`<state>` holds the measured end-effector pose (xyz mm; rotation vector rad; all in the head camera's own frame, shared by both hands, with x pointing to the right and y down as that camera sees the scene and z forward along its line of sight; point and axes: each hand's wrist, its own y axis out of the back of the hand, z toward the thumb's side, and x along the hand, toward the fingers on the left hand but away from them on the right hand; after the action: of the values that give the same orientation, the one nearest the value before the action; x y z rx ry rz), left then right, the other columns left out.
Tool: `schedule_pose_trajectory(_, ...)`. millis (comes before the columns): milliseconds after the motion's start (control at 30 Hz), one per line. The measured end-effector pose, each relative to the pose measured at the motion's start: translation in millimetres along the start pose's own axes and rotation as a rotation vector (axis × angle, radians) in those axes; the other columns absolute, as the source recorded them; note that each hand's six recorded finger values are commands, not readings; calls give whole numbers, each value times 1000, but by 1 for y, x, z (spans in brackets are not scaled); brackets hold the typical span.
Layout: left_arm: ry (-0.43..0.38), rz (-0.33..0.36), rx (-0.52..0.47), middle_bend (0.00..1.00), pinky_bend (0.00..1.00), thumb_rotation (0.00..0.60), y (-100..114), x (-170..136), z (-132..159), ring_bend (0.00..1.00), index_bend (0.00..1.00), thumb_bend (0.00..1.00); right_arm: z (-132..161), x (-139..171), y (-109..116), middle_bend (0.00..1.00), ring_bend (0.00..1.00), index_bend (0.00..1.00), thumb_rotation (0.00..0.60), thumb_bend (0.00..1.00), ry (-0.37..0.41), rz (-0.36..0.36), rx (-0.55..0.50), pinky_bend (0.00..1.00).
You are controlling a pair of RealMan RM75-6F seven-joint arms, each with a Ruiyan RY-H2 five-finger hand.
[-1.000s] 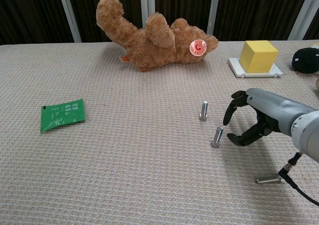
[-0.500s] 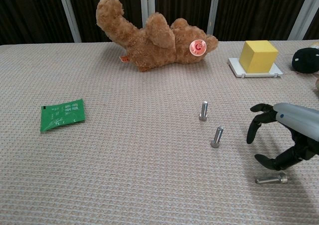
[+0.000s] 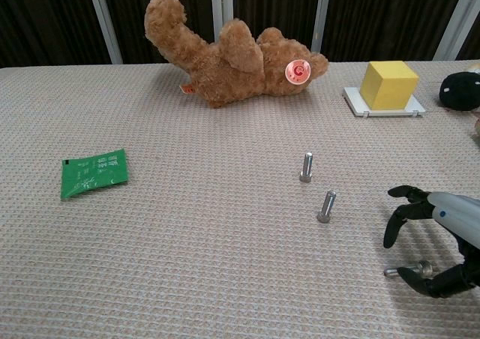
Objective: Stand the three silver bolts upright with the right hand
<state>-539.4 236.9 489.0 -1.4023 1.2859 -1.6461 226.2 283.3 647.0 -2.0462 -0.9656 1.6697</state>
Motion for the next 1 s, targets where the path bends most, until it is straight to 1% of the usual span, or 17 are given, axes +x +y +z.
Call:
schedule_pose_trajectory(133,1,2,1,28,77,600,0,0,1,7,91,83,-3,0,-5,0,3,449,600,392,2,6,-17,65)
schedule_pose_trajectory(433,6,3,1,28,77,600,0,0,0,7,91,83,-2,-1,-12,0,3,489,600,392,8,9,-18,64)
schedule_pose_trajectory(1000,7,4,2,28,77,600,0,0,-1,7,91,83,-7,-5,-17,0,3,516,600,393,-1,18,-40,64)
